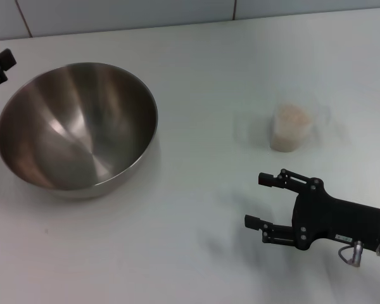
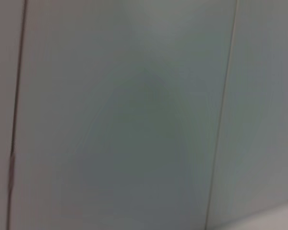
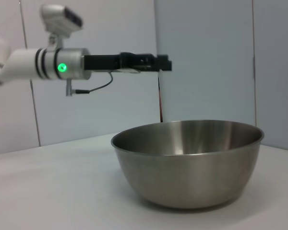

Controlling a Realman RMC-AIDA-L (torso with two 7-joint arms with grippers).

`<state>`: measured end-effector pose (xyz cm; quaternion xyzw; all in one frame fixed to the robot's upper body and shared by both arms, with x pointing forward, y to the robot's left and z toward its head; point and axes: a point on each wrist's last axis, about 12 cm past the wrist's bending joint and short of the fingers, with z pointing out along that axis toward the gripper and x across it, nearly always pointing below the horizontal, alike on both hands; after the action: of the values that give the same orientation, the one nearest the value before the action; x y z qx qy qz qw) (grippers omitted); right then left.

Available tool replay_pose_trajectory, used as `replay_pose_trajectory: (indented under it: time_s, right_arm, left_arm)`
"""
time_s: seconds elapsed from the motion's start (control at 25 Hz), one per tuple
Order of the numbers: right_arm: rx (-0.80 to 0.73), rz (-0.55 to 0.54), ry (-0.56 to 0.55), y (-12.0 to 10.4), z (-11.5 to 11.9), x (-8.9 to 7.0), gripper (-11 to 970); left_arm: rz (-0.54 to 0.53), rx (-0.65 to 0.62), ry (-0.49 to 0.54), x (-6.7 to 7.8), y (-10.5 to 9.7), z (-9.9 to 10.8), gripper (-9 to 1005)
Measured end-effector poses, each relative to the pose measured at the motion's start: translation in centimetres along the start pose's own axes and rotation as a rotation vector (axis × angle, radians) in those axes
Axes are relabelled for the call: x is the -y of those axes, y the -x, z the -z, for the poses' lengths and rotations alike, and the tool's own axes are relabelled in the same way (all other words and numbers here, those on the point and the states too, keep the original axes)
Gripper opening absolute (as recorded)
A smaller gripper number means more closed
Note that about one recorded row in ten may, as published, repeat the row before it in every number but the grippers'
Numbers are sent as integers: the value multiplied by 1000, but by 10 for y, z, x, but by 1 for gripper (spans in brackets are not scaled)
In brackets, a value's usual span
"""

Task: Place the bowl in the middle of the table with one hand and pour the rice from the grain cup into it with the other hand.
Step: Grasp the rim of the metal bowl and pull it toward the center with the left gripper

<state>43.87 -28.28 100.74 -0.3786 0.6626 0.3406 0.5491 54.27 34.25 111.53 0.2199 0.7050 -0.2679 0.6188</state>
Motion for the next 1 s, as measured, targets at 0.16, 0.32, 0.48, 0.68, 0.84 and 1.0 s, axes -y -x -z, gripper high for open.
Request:
replay_pose_trajectory:
  time_s: [0.16,0.32,0.48,0.68,0.84,1.0]
  right_arm:
    - [4,6,7,2,-1,2,814]
    - [6,7,9,2,-1,2,814]
    - [11,7,13,3,-1,2,814]
    - [12,8,13,3,-1,2,814]
    - [11,8,16,3,-2,2,814]
    - [11,8,16,3,-2,2,814]
  left_arm:
    - [-55,-201,56,5,22,-17,863]
    - [-80,-327,81,11,32,-27,863]
    - [-62,-494,118,8,36,-39,863]
    - [-48,-596,125,6,32,-57,863]
    - [-48,-639,119,5,26,-63,862]
    - [-49,-688,108,4,19,-71,861]
